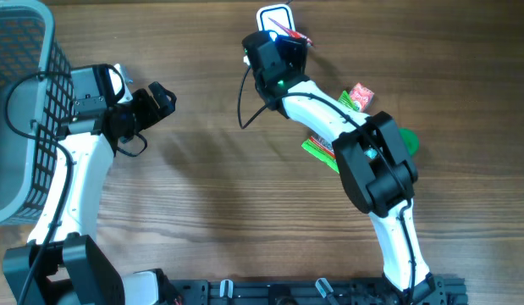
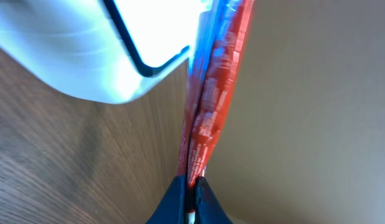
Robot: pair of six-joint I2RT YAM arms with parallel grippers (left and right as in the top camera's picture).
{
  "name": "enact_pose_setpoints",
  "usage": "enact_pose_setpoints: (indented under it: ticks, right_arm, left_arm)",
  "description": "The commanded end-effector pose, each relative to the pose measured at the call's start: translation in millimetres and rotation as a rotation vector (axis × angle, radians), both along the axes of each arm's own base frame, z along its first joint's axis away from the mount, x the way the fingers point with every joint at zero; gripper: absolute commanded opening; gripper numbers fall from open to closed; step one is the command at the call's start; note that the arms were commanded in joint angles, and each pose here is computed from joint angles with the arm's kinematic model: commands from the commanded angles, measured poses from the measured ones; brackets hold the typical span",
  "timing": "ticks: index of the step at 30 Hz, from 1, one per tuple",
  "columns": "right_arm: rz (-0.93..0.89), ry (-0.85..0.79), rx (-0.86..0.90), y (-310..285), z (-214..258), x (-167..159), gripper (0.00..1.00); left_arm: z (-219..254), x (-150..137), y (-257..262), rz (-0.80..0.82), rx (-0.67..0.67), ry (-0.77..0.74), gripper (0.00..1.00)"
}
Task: Scan the item barcode
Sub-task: 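Raise the red stick packet to the white scanner with the right gripper, then lower the red stick packet beside the snack bag and release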
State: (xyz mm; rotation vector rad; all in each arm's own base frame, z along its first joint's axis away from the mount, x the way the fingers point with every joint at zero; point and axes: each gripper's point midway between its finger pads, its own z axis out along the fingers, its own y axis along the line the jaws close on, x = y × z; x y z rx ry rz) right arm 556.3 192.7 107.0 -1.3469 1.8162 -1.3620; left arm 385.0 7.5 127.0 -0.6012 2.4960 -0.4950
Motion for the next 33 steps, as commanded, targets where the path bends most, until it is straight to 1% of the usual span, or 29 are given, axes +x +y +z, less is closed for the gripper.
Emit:
enact_pose_setpoints:
  ticks: [1,3,6,10,14,17,21,23,24,26,27,28,31,32,33]
  right_arm:
    - [-0.012,0.013,-0.048,-2,-10,1,0.04]
    - [-0.01,0.006,-0.076,-3,-6,2,0.04]
    - [-0.019,-0.09,-0.114,-2,21,13,0.04]
    - [-0.016,-0.062,-0.137,-3,16,10,0.04]
    - [0.008,0.014,-0.073,0,-11,2,0.04]
    - [-0.02,-0.009,-0.005,0,-14,0,0.04]
    - [-0.056,-0.077,0.051,1,8,-2,0.04]
    - [-0.056,-0.113,0.09,2,28,-2,0.04]
    - [-0.057,-0.148,0.141,3,49,-3,0.04]
    - [-0.054,-0.171,0.219,4,70,-8,0.04]
    - [-0.037,-0.163,0.293,7,83,-14,0.04]
    - [-0.017,-0.132,0.404,12,93,-24,0.04]
    - [-0.01,0.001,0.733,25,109,-59,0.04]
    - [-0.018,0.104,0.877,33,109,-79,0.04]
    - [-0.026,0.212,0.966,38,106,-98,0.04]
  left_arm:
    - [-2,1,3,-0.01,0.012,0.0,1.0]
    - [-2,1,3,-0.009,0.013,0.0,1.0]
    - [-2,1,3,-0.009,0.013,0.0,1.0]
    - [-2,1,3,-0.009,0.013,0.0,1.0]
    - [-2,1,3,-0.009,0.013,0.0,1.0]
    - [-2,1,3,-0.009,0.013,0.0,1.0]
    - [-2,1,3,-0.01,0.012,0.0,1.0]
    - [-2,1,3,-0.009,0.013,0.0,1.0]
    - [-2,1,3,-0.01,0.012,0.0,1.0]
    - [-2,1,3,-0.009,0.013,0.0,1.0]
    - [-2,1,3,-0.01,0.012,0.0,1.0]
    - [-2,1,3,-0.01,0.012,0.0,1.0]
    - [-2,1,3,-0.01,0.012,0.0,1.0]
    - [-2,1,3,-0.009,0.013,0.0,1.0]
    - [-2,1,3,-0.009,0.013,0.0,1.0]
